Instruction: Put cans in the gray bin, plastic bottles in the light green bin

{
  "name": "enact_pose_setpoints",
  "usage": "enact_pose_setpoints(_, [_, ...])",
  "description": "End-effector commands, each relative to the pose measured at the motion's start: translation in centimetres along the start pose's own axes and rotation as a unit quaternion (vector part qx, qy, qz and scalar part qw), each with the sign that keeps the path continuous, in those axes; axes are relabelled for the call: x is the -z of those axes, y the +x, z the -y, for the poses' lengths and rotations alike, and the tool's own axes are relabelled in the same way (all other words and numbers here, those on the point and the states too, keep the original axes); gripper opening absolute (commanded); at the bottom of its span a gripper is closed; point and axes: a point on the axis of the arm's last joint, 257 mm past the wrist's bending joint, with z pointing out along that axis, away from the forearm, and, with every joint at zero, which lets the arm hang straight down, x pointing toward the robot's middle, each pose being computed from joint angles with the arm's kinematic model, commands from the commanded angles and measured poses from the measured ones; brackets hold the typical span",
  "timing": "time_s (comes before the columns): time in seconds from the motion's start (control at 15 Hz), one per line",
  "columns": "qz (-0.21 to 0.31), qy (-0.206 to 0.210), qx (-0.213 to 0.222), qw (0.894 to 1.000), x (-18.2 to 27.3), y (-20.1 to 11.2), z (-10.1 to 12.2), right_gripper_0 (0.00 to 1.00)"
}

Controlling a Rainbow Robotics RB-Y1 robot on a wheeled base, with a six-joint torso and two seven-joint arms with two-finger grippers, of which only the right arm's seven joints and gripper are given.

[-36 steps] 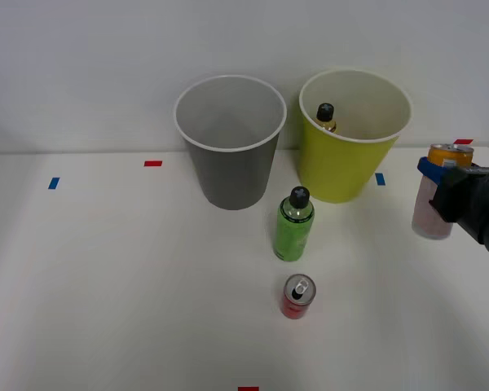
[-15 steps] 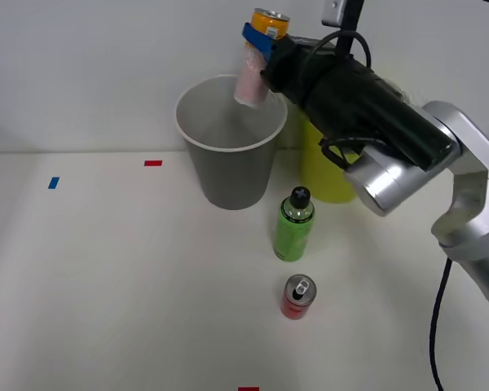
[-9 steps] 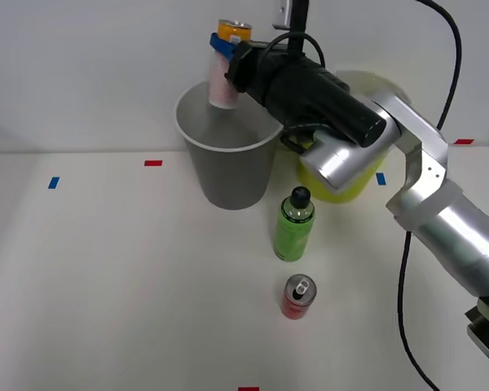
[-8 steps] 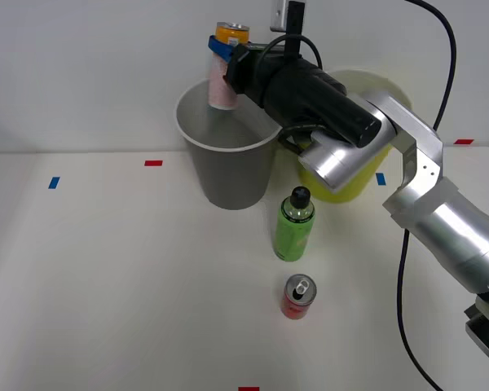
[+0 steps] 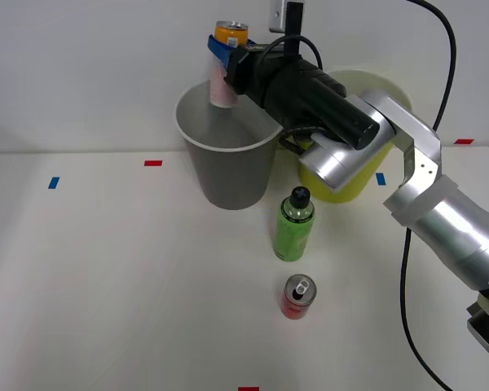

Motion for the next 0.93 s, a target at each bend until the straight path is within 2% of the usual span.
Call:
enact_pose_setpoints(0.07, [0.007, -0.010, -0.017, 1.000, 0.0, -0.4, -0.5, 1.00])
enact_pose_setpoints(0.27, [0.021, -0.033, -0.046, 0.998, 0.1, -1.2, -1.6, 1.00])
enact_pose_setpoints(0.4, [0.031, -0.040, -0.046, 0.998, 0.2, -1.9, -1.6, 1.00])
enact_pose_setpoints(0.73, [0.050, -0.049, -0.021, 0.997, 1.5, -3.7, -0.1, 1.00])
enact_pose_setpoints(0.93, [0.050, -0.052, 0.001, 0.997, 4.6, -4.3, 1.0, 1.00])
